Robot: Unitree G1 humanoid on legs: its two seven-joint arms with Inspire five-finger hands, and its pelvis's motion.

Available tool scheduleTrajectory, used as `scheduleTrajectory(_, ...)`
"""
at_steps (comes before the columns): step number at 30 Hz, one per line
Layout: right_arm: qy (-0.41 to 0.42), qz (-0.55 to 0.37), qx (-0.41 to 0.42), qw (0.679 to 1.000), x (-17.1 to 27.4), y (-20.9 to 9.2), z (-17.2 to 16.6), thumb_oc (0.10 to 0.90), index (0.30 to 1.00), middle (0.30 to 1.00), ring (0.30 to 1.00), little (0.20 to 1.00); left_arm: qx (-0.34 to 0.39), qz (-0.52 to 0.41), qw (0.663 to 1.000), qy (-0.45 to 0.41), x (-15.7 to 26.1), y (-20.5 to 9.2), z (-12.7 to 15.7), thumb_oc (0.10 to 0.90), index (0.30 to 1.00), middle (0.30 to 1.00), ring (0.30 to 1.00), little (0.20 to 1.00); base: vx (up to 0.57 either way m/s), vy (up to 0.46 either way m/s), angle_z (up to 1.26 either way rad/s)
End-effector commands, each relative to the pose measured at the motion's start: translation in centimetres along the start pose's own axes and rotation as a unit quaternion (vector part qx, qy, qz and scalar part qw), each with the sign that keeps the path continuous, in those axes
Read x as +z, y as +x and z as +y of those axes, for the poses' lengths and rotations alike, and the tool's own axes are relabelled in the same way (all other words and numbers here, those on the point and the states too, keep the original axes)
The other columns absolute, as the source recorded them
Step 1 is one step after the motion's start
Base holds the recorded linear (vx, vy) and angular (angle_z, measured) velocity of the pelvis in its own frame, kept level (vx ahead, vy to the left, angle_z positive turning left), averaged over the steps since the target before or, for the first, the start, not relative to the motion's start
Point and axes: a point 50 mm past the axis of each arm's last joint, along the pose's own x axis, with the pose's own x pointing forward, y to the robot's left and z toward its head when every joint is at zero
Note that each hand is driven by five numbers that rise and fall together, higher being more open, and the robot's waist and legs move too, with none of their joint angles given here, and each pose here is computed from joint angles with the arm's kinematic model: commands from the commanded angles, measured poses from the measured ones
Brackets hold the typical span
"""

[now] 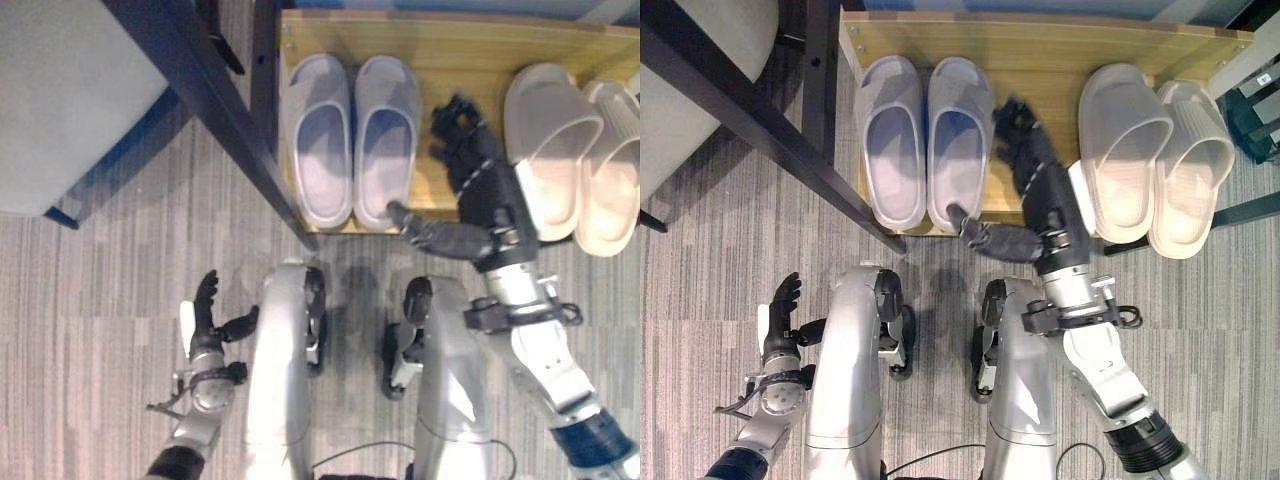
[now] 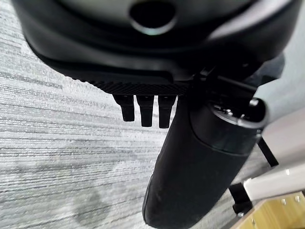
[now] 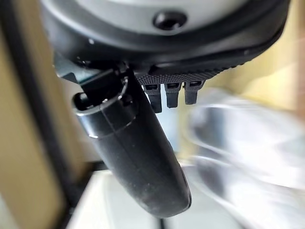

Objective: Arrange the slippers neatly on the shoe rack.

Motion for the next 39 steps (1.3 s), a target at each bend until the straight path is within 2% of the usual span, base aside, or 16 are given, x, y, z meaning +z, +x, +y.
scheduleTrajectory(1, 0.026, -0.176, 0.026, 0.984, 6.1, 1.0, 0.7, 0.800, 0.900, 0.900, 0.900, 0.900, 0.036, -0.069, 0.997, -0.018, 2.1, 0.9, 0.6, 0.800, 0.900, 0.900, 0.900, 0.900, -0.10, -0.011, 0.02)
scheduleTrajectory(6, -0.011, -0.160, 0.008, 0.987, 5.3, 0.9, -0.1, 0.800, 0.900, 0.900, 0.900, 0.900, 0.036, -0.115, 0.991, -0.050, 5.1, 2.6, -0.1, 0.800, 0.900, 0.900, 0.900, 0.900, -0.10, -0.003, 0.12)
scheduleTrajectory(8, -0.087, -0.135, -0.019, 0.987, 4.5, 0.7, -1.3, 0.800, 0.900, 0.900, 0.900, 0.900, 0.036, -0.153, 0.986, -0.063, 7.1, 3.2, 0.2, 0.800, 0.900, 0.900, 0.900, 0.900, -0.13, 0.066, 0.13)
scheduleTrajectory(12, -0.129, -0.090, -0.039, 0.987, 3.2, -0.1, -2.6, 0.800, 0.900, 0.900, 0.900, 0.900, 0.035, -0.159, 0.984, -0.070, 7.1, 3.0, 0.7, 0.800, 0.900, 0.900, 0.900, 0.900, -0.03, 0.063, 0.16)
scheduleTrajectory(14, -0.145, -0.019, -0.074, 0.987, 1.0, -1.6, -4.0, 0.800, 0.900, 0.900, 0.900, 0.900, 0.015, -0.167, 0.984, -0.062, 7.1, 2.6, 0.8, 0.800, 0.900, 0.900, 0.900, 0.900, -0.03, 0.075, 0.07)
scheduleTrajectory(15, -0.144, -0.018, -0.074, 0.987, 0.9, -1.7, -4.0, 0.800, 0.900, 0.900, 0.900, 0.900, 0.015, -0.167, 0.984, -0.062, 7.0, 2.5, 0.8, 0.800, 0.900, 0.900, 0.900, 0.900, -0.05, 0.078, 0.05)
scheduleTrajectory(17, -0.168, 0.014, -0.091, 0.981, -0.1, -2.8, -4.6, 0.800, 0.900, 0.900, 0.900, 0.900, 0.011, -0.188, 0.982, -0.034, 7.4, 2.4, 1.2, 0.800, 0.900, 0.900, 0.900, 0.900, -0.05, 0.031, 0.12)
scheduleTrajectory(19, -0.152, 0.074, -0.112, 0.979, -1.9, -4.8, -5.3, 0.800, 0.900, 0.900, 0.900, 0.900, -0.002, -0.234, 0.968, 0.091, 7.3, 2.0, 1.7, 0.800, 0.900, 0.900, 0.900, 0.900, -0.08, 0.066, 0.19)
scheduleTrajectory(23, -0.169, 0.179, -0.125, 0.961, -5.5, -7.4, -5.9, 0.800, 0.900, 0.900, 0.900, 0.900, -0.040, -0.208, 0.971, 0.115, 5.6, 1.3, 0.9, 0.800, 0.900, 0.900, 0.900, 0.900, -0.08, 0.030, 0.14)
scheduleTrajectory(24, -0.169, 0.179, -0.125, 0.961, -5.5, -7.4, -5.8, 0.800, 0.900, 0.900, 0.900, 0.900, -0.040, -0.207, 0.971, 0.115, 5.6, 1.3, 0.9, 0.800, 0.900, 0.900, 0.900, 0.900, -0.07, 0.044, 0.14)
scheduleTrajectory(31, -0.207, 0.391, -0.133, 0.887, -12.2, -14.5, -6.2, 0.800, 0.900, 0.900, 0.900, 0.900, -0.109, -0.144, 0.980, 0.084, 3.0, -0.1, -0.6, 0.800, 0.900, 0.900, 0.900, 0.900, 0.01, 0.016, 0.05)
scheduleTrajectory(32, -0.208, 0.437, -0.133, 0.865, -13.3, -16.5, -6.1, 0.800, 0.900, 0.900, 0.900, 0.900, -0.132, -0.135, 0.978, 0.085, 2.6, -0.5, -1.1, 0.800, 0.900, 0.900, 0.900, 0.900, 0.09, -0.005, 0.08)
scheduleTrajectory(34, -0.207, 0.461, -0.129, 0.853, -14.0, -17.6, -5.9, 0.800, 0.900, 0.900, 0.900, 0.900, -0.141, -0.123, 0.979, 0.079, 2.0, -0.9, -1.2, 0.800, 0.900, 0.900, 0.900, 0.900, 0.08, -0.017, 0.07)
scheduleTrajectory(35, -0.191, 0.528, -0.135, 0.817, -15.2, -20.9, -5.3, 0.800, 0.900, 0.900, 0.900, 0.900, -0.168, -0.102, 0.979, 0.061, 1.3, -1.8, -2.0, 0.800, 0.900, 0.900, 0.900, 0.900, 0.11, -0.059, 0.08)
scheduleTrajectory(38, -0.182, 0.611, -0.149, 0.756, -16.1, -25.4, -4.6, 0.800, 0.900, 0.900, 0.900, 0.900, -0.204, -0.048, 0.977, 0.035, -0.5, -3.1, -3.0, 0.800, 0.900, 0.900, 0.900, 0.900, 0.19, -0.044, 0.35)
scheduleTrajectory(39, -0.159, 0.684, -0.177, 0.690, -16.0, -29.8, -4.1, 0.800, 0.900, 0.900, 0.900, 0.900, -0.246, -0.005, 0.968, 0.049, -2.4, -4.6, -4.2, 0.800, 0.900, 0.900, 0.900, 0.900, 0.22, -0.014, 0.12)
